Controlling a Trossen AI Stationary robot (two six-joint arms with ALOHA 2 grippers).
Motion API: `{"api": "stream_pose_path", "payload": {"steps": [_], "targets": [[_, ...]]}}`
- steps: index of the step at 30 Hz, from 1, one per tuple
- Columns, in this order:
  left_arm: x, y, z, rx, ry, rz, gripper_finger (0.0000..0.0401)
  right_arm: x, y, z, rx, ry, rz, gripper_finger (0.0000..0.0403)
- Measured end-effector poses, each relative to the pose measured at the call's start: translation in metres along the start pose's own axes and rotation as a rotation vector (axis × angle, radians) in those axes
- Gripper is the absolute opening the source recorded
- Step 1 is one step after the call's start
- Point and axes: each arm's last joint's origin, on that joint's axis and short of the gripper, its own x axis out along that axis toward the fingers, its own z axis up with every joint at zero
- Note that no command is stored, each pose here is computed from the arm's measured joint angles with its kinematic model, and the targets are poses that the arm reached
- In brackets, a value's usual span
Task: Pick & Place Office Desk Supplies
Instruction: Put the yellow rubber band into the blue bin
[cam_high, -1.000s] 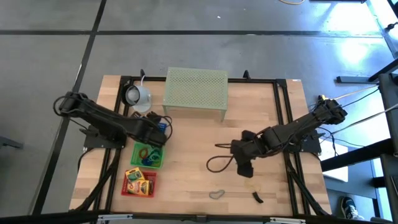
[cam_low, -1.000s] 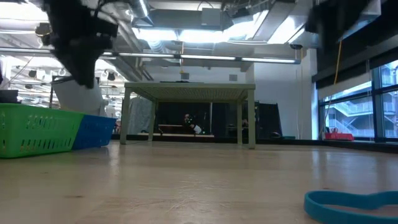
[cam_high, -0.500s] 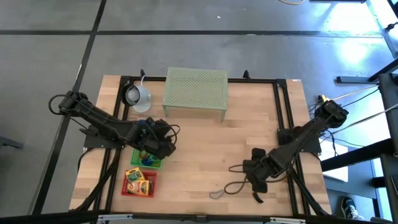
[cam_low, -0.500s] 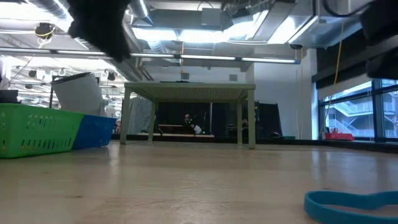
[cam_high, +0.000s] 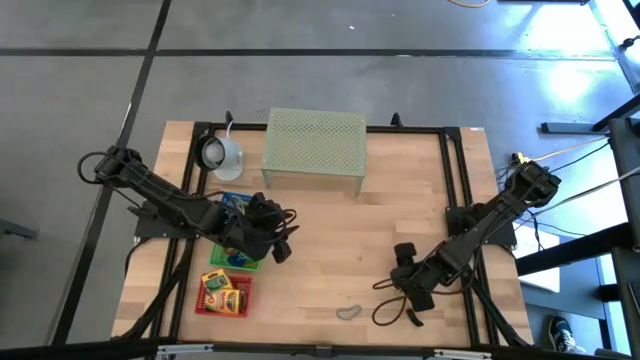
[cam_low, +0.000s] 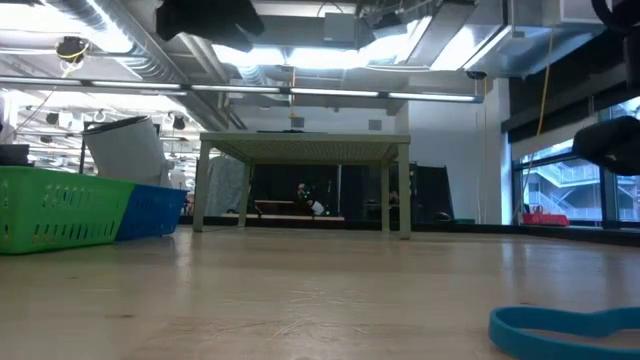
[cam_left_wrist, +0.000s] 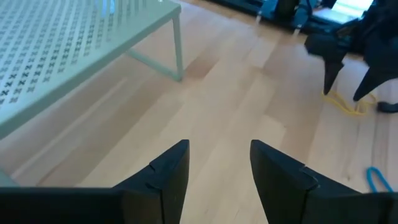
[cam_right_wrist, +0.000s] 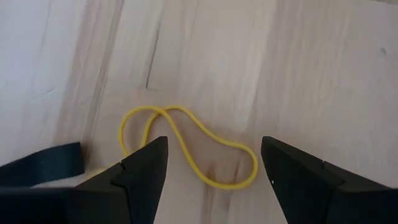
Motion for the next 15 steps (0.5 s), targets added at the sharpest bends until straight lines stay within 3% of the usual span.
{"api": "stream_pose_path", "payload": {"steps": [15], "targets": [[0.0,0.0,0.001,-0.004,-0.011,0.004,0.0162,0.023,0.003,-0.001,-0.113,0.006,-0.004,0.0253]]}}
